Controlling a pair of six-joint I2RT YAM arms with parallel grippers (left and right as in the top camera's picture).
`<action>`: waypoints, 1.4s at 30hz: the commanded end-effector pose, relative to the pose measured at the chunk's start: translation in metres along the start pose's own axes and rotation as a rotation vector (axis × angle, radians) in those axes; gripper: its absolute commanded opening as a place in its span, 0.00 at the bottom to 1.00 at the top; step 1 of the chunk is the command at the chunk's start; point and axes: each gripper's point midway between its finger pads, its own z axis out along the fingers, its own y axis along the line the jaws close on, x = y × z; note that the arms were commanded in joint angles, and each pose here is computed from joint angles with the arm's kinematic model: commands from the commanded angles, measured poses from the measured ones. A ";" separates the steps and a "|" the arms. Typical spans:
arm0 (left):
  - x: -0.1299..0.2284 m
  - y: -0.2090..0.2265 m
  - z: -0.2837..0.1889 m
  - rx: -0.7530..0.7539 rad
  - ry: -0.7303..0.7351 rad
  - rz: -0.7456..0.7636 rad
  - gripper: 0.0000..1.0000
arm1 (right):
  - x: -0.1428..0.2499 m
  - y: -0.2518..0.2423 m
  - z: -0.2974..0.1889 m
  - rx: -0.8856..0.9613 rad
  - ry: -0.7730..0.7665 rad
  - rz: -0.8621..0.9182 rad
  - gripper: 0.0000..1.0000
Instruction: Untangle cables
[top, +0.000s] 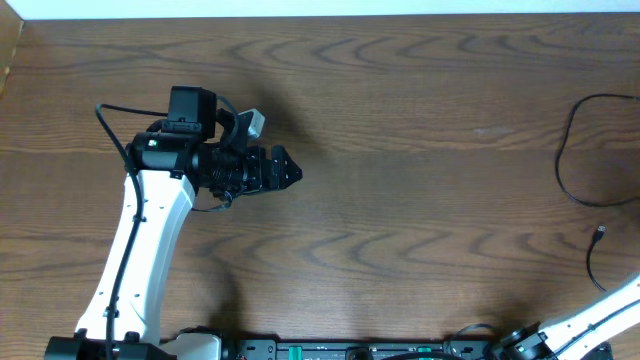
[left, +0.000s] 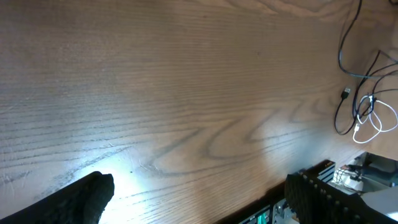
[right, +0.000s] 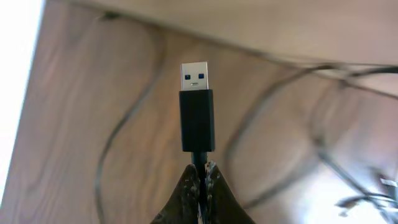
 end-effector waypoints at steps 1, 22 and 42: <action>0.001 -0.004 -0.001 0.015 0.002 0.015 0.94 | 0.020 0.035 0.015 0.003 0.026 -0.129 0.02; 0.007 -0.003 -0.001 0.011 0.025 0.011 0.94 | 0.045 0.007 0.045 0.212 0.093 -0.131 0.99; 0.004 0.008 -0.001 -0.057 0.011 0.056 0.94 | 0.122 0.123 0.053 0.021 0.206 -0.457 0.99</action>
